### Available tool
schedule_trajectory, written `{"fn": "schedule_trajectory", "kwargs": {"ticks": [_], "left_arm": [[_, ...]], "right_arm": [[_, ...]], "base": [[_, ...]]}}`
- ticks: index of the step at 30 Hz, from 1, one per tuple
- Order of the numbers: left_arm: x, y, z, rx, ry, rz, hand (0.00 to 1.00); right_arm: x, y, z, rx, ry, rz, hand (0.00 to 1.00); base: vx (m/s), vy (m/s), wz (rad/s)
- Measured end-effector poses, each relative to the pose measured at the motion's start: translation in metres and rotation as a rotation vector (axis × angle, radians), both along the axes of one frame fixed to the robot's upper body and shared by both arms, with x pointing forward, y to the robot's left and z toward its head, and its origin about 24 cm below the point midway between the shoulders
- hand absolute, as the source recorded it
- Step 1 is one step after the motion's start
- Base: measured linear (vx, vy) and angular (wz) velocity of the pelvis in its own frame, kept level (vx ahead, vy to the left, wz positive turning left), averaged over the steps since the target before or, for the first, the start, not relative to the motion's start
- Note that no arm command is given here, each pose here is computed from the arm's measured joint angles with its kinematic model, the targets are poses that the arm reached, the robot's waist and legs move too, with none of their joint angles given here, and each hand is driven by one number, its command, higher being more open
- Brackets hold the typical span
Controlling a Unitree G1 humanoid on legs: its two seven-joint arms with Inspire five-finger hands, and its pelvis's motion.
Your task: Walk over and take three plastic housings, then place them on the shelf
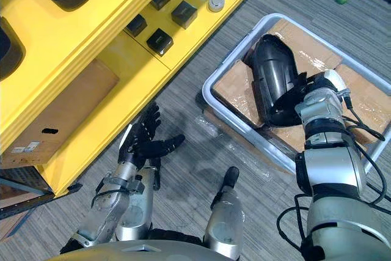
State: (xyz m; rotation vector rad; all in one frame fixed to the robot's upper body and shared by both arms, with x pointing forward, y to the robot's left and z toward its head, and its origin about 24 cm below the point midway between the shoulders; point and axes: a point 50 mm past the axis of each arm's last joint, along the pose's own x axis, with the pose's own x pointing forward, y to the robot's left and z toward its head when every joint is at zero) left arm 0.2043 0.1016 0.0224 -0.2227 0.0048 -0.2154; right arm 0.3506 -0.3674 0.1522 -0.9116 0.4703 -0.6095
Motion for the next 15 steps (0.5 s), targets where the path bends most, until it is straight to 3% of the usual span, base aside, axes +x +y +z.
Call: {"fn": "schedule_trajectory", "kwargs": {"ticks": [9, 15], "left_arm": [[0.003, 0.005, 0.017, 0.016, -0.055, -0.103, 1.0], [0.006, -0.001, 0.002, -0.09, 0.161, -0.159, 1.0]], "right_arm": [[0.0, 0.035, 0.009, -0.164, -0.299, 0.188, 0.0], [-0.019, 0.082, -0.031, -0.159, -0.388, 0.341, 0.0]], "base": [[0.04, -0.038, 0.0], [0.1, -0.019, -0.09]]}}
